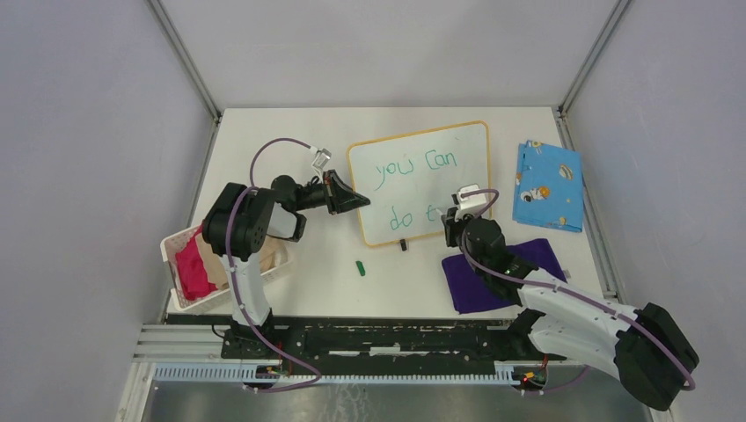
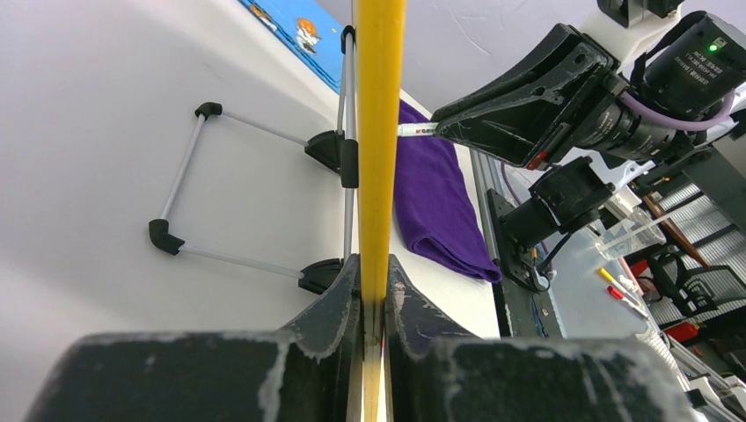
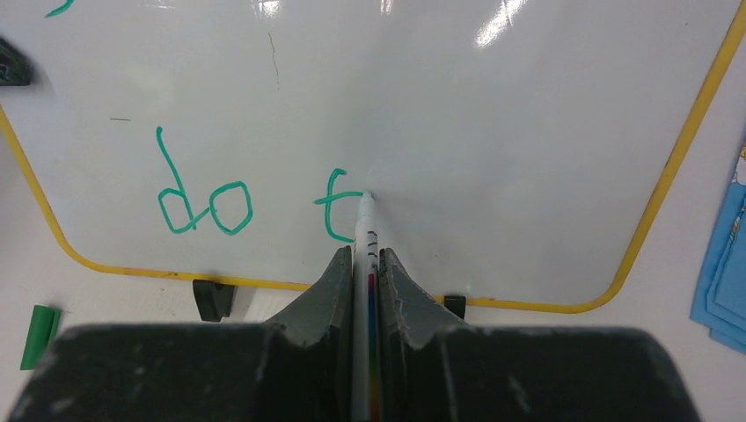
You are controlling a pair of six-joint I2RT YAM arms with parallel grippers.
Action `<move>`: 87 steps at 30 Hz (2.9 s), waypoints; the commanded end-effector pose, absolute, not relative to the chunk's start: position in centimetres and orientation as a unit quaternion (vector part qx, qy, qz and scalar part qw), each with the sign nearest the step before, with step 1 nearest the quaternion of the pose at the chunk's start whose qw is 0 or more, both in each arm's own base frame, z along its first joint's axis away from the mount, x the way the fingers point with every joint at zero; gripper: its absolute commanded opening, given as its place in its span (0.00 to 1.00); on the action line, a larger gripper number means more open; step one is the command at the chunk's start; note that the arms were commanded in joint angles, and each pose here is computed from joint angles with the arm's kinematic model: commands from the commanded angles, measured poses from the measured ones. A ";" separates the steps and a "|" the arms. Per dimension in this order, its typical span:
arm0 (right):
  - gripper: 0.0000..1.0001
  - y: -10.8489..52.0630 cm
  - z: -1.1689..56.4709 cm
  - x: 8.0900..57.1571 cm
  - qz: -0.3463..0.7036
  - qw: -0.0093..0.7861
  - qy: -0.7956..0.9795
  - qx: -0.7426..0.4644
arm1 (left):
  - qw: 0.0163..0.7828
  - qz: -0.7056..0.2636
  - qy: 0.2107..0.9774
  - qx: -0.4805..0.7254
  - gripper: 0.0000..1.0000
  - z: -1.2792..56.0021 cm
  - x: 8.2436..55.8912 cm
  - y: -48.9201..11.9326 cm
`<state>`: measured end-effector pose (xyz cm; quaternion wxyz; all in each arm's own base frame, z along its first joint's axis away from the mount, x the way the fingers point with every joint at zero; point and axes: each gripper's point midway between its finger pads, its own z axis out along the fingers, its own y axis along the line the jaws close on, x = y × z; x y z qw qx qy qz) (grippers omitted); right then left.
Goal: Write a sentence on the whiteboard
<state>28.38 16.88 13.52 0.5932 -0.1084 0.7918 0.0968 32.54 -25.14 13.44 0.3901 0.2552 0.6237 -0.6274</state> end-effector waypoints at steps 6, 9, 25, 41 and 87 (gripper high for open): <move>0.00 17.1 18.2 29.4 0.112 0.638 0.757 -0.090 | 0.376 -0.635 0.611 0.286 0.02 13.1 31.4 -25.9; 0.00 17.4 19.2 29.9 0.109 0.643 0.752 -0.091 | 0.377 -0.635 0.611 0.286 0.02 13.1 31.5 -25.9; 0.00 17.5 19.3 31.5 0.100 0.643 0.755 -0.082 | 0.375 -0.636 0.611 0.287 0.02 13.2 31.5 -25.9; 0.00 16.3 14.3 29.3 0.097 0.605 0.785 -0.091 | 0.374 -0.636 0.612 0.286 0.02 13.1 31.5 -25.9; 0.00 15.6 16.0 30.4 0.070 0.615 0.781 -0.079 | 0.372 -0.636 0.613 0.285 0.02 13.0 31.5 -25.9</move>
